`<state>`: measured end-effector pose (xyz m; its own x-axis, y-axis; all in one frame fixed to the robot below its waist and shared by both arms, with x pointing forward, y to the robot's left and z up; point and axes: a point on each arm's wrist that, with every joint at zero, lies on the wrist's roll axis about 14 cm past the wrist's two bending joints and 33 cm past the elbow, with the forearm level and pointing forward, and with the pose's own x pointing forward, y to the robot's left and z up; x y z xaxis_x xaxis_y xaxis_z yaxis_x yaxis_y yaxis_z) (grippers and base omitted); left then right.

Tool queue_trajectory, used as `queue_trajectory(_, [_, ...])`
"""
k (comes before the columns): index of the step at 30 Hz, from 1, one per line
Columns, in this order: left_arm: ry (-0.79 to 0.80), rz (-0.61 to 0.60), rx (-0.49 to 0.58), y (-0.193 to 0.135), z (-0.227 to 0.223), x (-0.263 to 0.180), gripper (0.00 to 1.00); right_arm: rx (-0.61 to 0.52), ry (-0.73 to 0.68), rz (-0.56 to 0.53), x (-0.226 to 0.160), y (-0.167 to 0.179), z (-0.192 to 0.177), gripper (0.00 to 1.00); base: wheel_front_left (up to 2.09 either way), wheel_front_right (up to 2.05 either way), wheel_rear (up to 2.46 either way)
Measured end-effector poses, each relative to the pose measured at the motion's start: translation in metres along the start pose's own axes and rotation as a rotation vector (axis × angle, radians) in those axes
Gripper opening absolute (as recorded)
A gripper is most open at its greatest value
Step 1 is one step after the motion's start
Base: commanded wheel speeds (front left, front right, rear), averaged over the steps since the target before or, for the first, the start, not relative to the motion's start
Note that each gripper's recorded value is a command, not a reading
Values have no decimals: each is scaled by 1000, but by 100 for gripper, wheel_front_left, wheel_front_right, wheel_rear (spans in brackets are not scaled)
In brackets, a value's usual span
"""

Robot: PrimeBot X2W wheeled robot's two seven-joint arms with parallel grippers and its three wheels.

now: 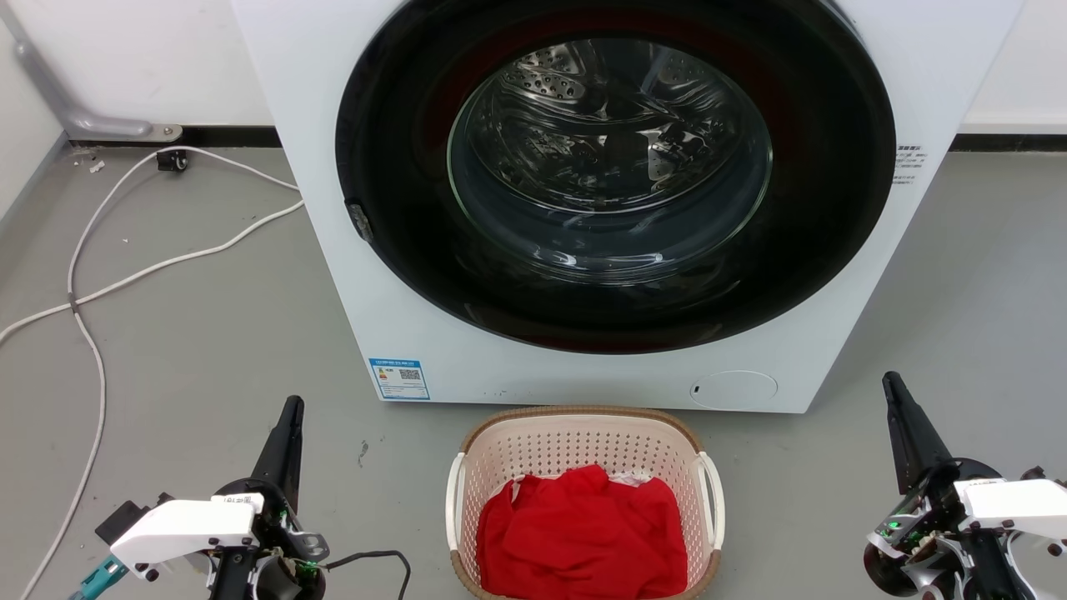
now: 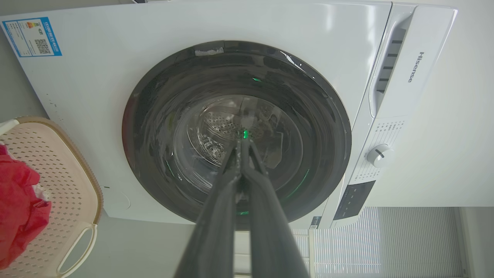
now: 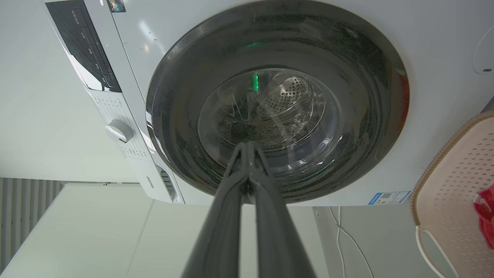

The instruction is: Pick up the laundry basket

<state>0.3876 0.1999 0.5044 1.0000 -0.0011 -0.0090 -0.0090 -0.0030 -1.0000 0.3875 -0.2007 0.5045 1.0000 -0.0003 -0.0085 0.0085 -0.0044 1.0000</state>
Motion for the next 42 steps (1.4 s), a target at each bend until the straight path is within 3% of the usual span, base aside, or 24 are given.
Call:
queue_trajectory(18, [-1,0,0,0,0,0,0,0,0,0,0,0,0,0,0,0,0])
queue_trajectory(19, [-1,0,0,0,0,0,100,0,0,0,0,0,0,100,0,0,0])
queue_trajectory(25, [-5,77,-8,26,-1,-12,100,8,-10,-81,-13,-28,1,100,0,0,0])
queue_trajectory(28, [-12,72,22,24,-1,-12,100,-14,-16,-82,-13,-27,1,100,0,0,0])
queue_trajectory(42, [-10,47,292,6,-8,-7,100,-336,-17,-37,-12,-10,-2,100,0,0,0])
